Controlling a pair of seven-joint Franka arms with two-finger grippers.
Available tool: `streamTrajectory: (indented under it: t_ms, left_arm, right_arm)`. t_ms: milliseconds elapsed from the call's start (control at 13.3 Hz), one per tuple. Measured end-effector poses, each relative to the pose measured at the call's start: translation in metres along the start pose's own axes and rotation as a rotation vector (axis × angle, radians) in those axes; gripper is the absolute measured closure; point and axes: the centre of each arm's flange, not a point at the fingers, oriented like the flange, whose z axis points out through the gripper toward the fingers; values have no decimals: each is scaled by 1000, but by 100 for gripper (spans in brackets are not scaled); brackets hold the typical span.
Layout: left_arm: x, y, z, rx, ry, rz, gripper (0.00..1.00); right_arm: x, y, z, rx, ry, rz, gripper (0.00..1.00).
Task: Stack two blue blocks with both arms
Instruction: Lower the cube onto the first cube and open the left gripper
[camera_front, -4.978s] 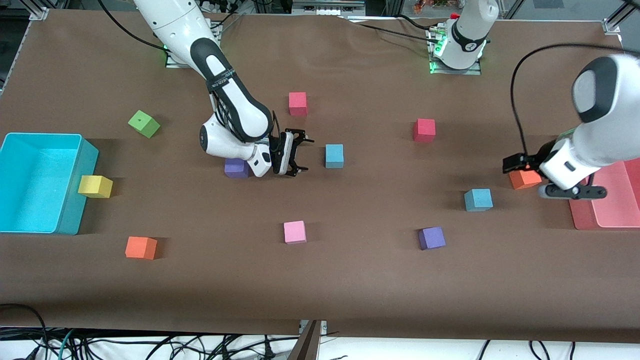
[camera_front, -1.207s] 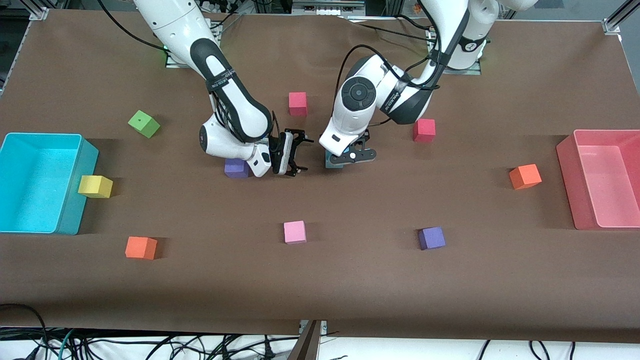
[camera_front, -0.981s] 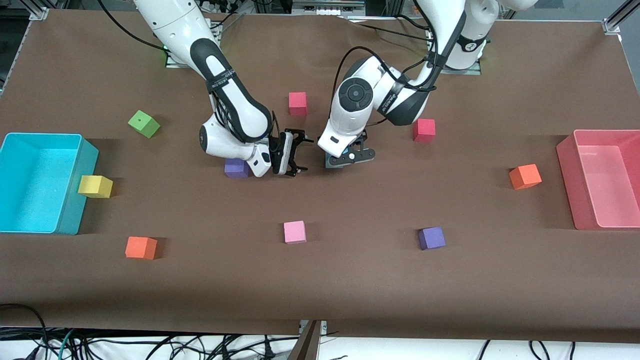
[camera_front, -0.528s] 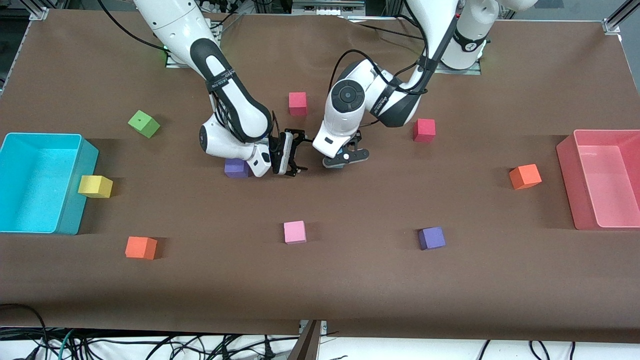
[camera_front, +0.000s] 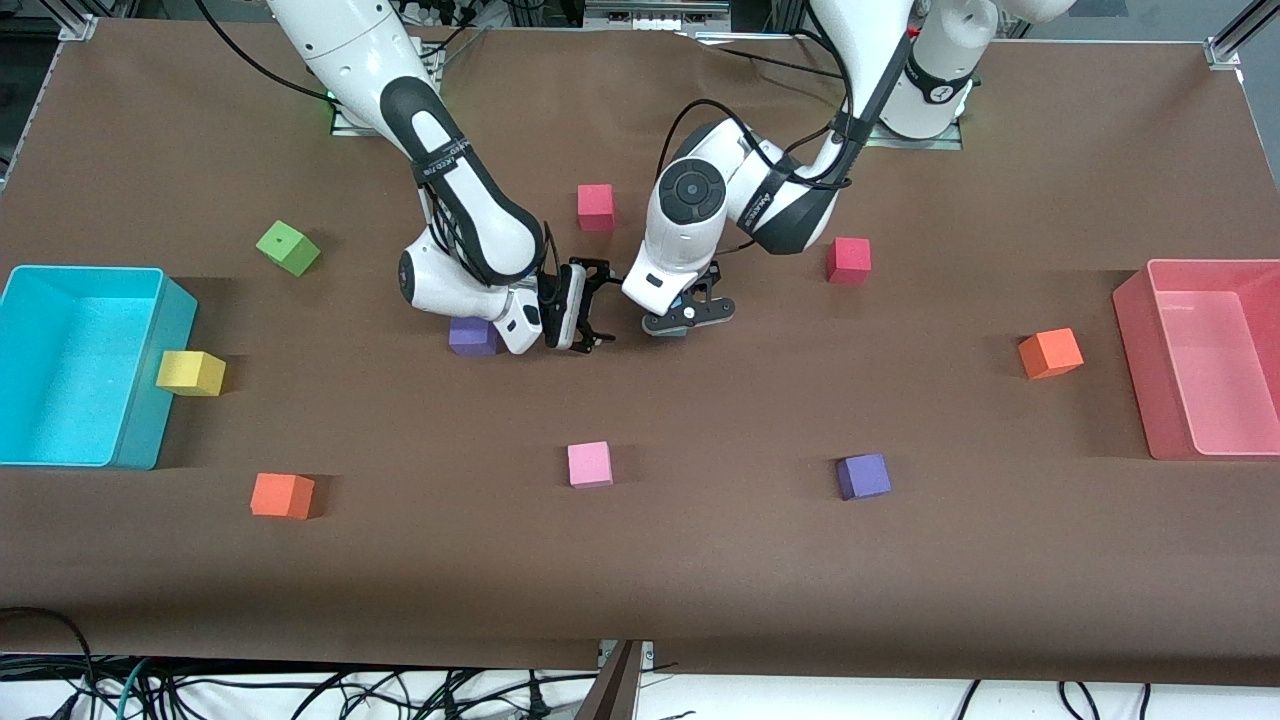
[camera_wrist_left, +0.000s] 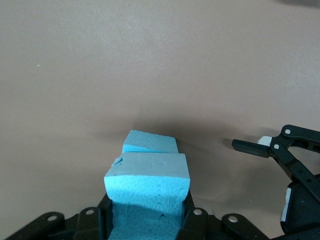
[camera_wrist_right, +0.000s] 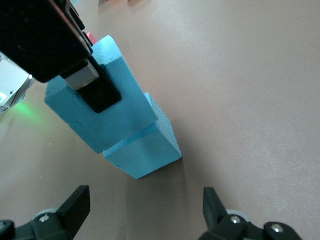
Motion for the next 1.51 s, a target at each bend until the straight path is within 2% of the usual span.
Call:
streamTrajectory:
  t_ms: [226,905,1056,1282,1509]
  left_arm:
    - [1,-1,2,19,18,23,48]
    - [3,-2,13,31,15,22,47]
    - [3,-2,14,32,14,22,33]
    - [3,-2,15,30,16,22,1]
    - [4,2,4,13,27,24,0]
  right_arm:
    - [0,0,0,0,0,0,0]
    - [0,0,0,0,0,0,0]
    - [0,0,0,0,0,0,0]
    - [0,0,0,0,0,0,0]
    - [0,0,0,0,0,0,0]
